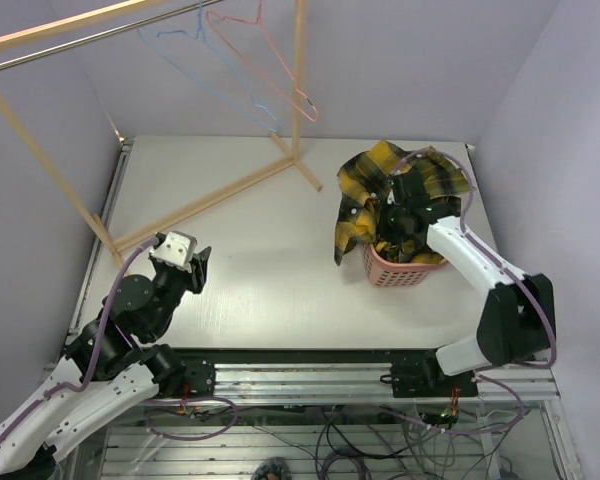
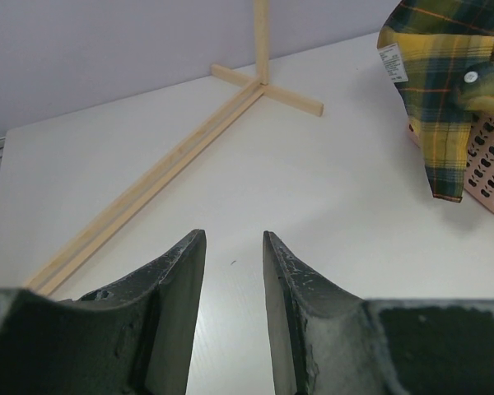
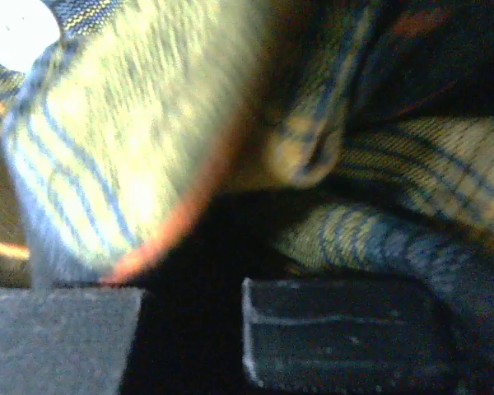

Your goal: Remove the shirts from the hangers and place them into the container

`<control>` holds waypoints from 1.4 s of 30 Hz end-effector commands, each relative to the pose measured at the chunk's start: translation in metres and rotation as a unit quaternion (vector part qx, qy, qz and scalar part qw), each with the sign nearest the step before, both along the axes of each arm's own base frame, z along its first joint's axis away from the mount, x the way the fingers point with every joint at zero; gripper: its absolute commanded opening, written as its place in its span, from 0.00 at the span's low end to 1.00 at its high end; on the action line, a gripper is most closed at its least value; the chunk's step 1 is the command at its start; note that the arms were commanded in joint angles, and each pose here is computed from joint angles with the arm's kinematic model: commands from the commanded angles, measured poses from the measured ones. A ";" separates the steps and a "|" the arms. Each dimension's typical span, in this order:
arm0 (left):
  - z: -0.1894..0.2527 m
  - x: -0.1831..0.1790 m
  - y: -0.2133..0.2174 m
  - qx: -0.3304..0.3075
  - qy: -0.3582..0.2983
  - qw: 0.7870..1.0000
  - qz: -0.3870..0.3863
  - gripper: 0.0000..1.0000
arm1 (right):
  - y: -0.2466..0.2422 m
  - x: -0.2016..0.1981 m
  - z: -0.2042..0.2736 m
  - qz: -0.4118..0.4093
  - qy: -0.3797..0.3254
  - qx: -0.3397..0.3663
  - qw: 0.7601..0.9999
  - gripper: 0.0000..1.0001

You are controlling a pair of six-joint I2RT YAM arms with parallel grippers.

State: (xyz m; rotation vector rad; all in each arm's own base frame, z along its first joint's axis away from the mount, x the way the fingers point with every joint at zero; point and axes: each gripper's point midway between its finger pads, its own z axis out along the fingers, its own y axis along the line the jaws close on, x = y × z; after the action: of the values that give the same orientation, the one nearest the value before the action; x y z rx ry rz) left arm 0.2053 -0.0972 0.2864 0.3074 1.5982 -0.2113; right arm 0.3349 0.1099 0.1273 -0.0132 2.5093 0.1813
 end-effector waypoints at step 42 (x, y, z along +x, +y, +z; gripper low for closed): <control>0.004 0.001 -0.004 -0.014 -0.006 1.000 -0.006 0.46 | -0.025 0.080 0.157 -0.065 -0.209 0.023 0.975 0.92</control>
State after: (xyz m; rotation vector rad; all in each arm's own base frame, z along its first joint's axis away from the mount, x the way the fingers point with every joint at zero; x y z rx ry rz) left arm 0.2064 -0.1000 0.2817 0.3210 1.6103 -0.2103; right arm 0.3871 0.0859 0.2858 0.1540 2.0849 0.2187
